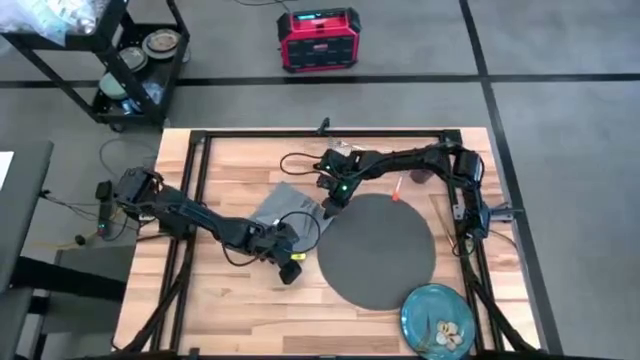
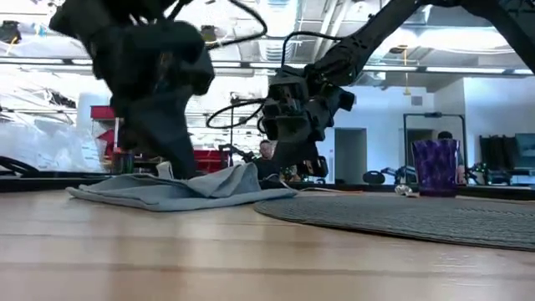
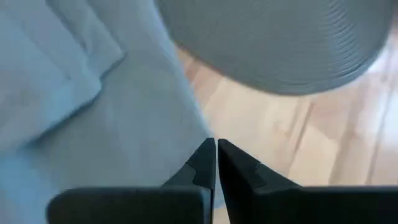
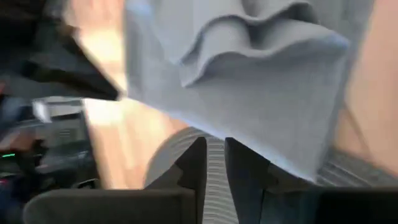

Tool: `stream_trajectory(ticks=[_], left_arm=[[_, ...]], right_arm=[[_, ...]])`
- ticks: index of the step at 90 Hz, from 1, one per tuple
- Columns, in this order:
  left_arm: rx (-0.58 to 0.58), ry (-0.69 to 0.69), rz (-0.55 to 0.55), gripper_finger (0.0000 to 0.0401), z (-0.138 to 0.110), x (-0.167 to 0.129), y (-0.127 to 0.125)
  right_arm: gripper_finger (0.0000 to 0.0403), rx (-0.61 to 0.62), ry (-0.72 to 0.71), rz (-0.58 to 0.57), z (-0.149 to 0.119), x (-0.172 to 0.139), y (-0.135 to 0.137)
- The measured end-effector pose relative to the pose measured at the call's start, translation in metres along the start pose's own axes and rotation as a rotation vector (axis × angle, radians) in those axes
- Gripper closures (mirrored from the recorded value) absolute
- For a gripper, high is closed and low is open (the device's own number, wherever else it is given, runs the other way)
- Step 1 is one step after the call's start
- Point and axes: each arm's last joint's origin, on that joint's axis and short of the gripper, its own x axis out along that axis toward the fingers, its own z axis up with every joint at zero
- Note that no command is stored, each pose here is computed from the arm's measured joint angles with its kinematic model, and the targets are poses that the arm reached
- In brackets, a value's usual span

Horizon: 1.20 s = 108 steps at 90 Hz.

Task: Set table place
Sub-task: Fold the light gray table napkin on the table

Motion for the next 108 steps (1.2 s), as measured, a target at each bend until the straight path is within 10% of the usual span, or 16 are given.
stream_trajectory(ticks=[108], left_arm=[[0.02, 0.026, 0.156, 0.0401, 0.049, 0.02, 0.077]], right_arm=[[0.0403, 0.012, 0.074, -0.019, -0.007, 0.032, -0.025]])
